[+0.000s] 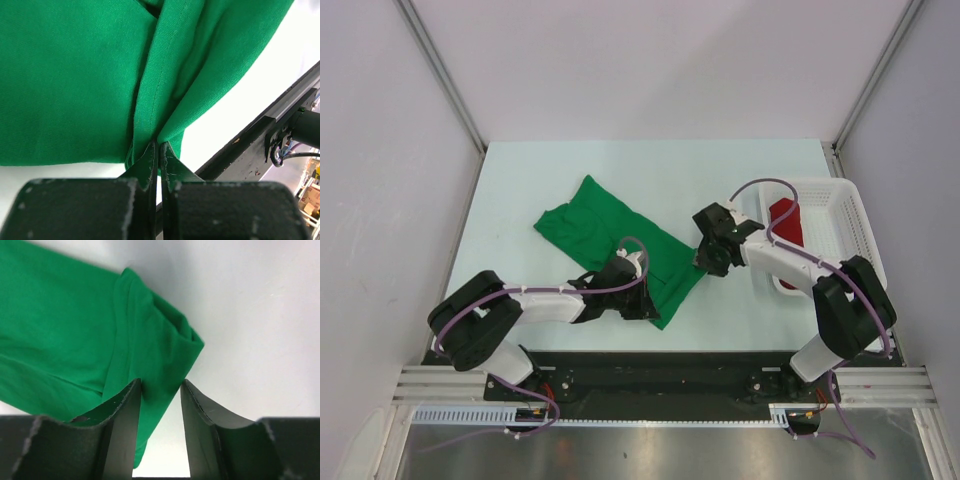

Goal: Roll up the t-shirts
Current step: Roll the T-shirt to the center of the board.

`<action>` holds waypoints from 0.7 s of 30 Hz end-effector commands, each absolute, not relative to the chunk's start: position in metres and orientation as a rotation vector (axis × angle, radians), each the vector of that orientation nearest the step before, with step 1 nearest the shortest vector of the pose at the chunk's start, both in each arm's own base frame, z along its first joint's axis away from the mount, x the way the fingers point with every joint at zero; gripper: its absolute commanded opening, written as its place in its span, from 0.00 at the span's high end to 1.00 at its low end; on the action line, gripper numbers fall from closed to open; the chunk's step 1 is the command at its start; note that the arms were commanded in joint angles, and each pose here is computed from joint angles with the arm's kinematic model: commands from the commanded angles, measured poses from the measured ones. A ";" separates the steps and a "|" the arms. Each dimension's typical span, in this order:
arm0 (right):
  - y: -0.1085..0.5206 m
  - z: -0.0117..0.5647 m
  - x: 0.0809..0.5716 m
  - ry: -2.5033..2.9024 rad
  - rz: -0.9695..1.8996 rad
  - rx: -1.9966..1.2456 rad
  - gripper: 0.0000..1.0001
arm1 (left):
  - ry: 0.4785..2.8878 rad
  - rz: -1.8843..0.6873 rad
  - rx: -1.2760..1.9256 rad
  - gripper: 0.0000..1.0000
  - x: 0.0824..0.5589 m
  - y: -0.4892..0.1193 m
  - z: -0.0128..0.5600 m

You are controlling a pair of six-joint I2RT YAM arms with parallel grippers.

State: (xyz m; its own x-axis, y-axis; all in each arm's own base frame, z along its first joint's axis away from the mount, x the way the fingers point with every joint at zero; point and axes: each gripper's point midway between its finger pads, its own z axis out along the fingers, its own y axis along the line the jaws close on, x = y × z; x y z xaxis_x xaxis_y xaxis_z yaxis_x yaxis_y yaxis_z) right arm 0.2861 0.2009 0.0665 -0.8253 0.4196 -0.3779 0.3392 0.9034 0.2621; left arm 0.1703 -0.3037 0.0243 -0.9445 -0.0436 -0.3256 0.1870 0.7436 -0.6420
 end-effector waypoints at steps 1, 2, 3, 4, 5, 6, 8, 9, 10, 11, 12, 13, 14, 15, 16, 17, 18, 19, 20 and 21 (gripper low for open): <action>0.194 0.065 0.297 2.605 0.242 0.593 0.60 | 2.614 -0.987 0.110 1.00 0.177 -0.301 0.024; 0.191 0.064 0.299 2.605 0.239 0.606 0.64 | 2.617 -0.984 0.107 1.00 0.177 -0.301 0.023; 0.190 0.061 0.300 2.616 0.240 0.610 0.64 | 2.616 -0.983 0.109 1.00 0.176 -0.300 0.024; 0.189 0.060 0.302 2.616 0.247 0.617 0.67 | 2.617 -0.979 0.112 1.00 0.177 -0.300 0.023; 0.187 0.058 0.303 2.622 0.249 0.627 0.68 | 2.616 -0.979 0.110 1.00 0.177 -0.300 0.023; 0.186 0.057 0.305 2.622 0.251 0.634 0.69 | 2.616 -0.978 0.112 1.00 0.177 -0.300 0.023; 0.185 0.055 0.308 2.619 0.259 0.639 0.70 | 2.617 -0.978 0.113 1.00 0.177 -0.299 0.023; 0.185 0.057 0.311 2.614 0.269 0.637 0.71 | 2.615 -0.978 0.117 1.00 0.177 -0.299 0.024; 0.187 0.055 0.313 2.614 0.275 0.634 0.71 | 2.614 -0.977 0.117 1.00 0.178 -0.299 0.024; 0.186 0.054 0.315 2.612 0.280 0.639 0.73 | 2.615 -0.976 0.117 1.00 0.177 -0.298 0.023; 0.186 0.054 0.316 2.612 0.277 0.643 0.74 | 2.612 -0.973 0.117 1.00 0.178 -0.298 0.024; 0.186 0.051 0.316 2.622 0.271 0.639 0.76 | 2.613 -0.974 0.116 1.00 0.178 -0.298 0.024; 0.186 0.050 0.318 2.625 0.268 0.631 0.76 | 2.615 -0.971 0.118 1.00 0.177 -0.297 0.023; 0.187 0.049 0.319 2.628 0.268 0.627 0.77 | 2.614 -0.969 0.119 1.00 0.178 -0.297 0.023; 0.188 0.051 0.322 2.628 0.269 0.626 0.78 | 2.615 -0.971 0.120 1.00 0.178 -0.298 0.023; 0.188 0.047 0.322 2.641 0.255 0.625 0.79 | 2.615 -0.972 0.122 1.00 0.177 -0.297 0.023; 0.188 0.046 0.324 2.642 0.253 0.624 0.79 | 2.612 -0.972 0.123 1.00 0.178 -0.297 0.023; 0.189 0.047 0.326 2.644 0.250 0.626 0.80 | 2.614 -0.971 0.122 1.00 0.178 -0.297 0.023; 0.189 0.043 0.326 2.653 0.239 0.629 0.81 | 2.611 -0.970 0.124 1.00 0.178 -0.297 0.023; 0.190 0.042 0.327 2.656 0.236 0.628 0.81 | 2.611 -0.969 0.126 1.00 0.178 -0.297 0.023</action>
